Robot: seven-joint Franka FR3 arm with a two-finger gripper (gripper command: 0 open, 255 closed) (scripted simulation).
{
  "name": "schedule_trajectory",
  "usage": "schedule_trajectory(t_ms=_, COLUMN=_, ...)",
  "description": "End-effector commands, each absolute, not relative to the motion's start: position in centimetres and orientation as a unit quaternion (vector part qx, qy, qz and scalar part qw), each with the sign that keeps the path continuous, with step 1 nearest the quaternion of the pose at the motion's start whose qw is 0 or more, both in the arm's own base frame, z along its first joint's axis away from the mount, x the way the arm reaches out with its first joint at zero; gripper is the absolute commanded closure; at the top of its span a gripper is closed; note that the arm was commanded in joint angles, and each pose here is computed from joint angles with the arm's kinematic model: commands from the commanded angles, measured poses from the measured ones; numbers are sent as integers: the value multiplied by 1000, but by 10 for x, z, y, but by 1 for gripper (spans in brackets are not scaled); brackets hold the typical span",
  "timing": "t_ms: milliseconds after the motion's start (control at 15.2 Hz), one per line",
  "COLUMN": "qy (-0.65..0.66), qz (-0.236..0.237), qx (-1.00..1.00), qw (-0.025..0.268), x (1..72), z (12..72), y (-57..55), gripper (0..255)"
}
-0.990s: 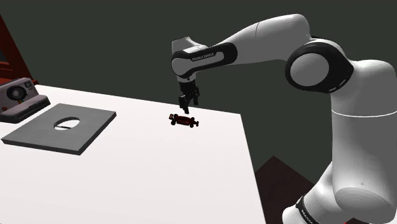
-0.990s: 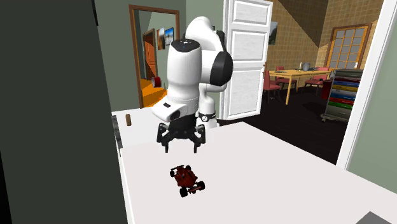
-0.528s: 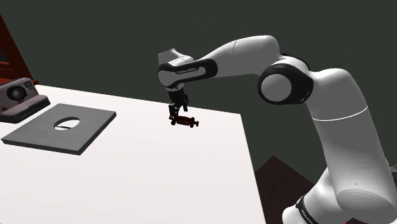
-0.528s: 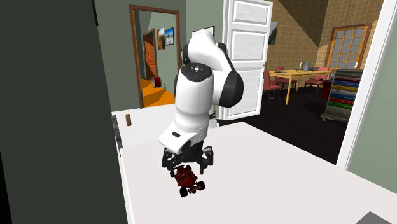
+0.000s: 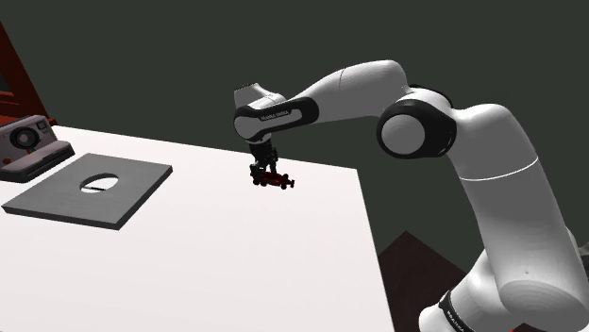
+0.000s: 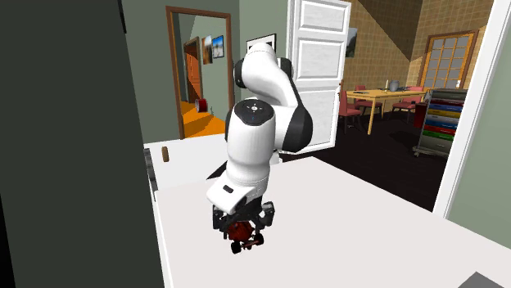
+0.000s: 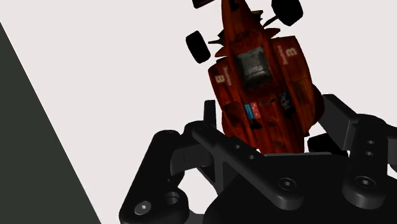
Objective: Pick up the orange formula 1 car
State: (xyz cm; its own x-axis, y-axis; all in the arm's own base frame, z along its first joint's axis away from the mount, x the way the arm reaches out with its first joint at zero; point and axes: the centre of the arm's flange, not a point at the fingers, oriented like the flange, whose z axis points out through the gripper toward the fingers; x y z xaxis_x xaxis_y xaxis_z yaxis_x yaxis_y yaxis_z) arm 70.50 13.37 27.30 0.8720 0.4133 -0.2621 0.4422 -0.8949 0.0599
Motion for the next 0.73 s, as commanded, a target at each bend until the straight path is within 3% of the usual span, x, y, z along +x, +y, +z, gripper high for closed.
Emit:
schedule_trajectory(t_ms=0, qy=221, qz=-123, qx=966, qw=59, x=705, z=271, y=133, gripper=255)
schedule_trajectory(t_ms=660, qy=221, qz=-123, qx=966, qw=59, x=705, z=281, y=133, gripper=255)
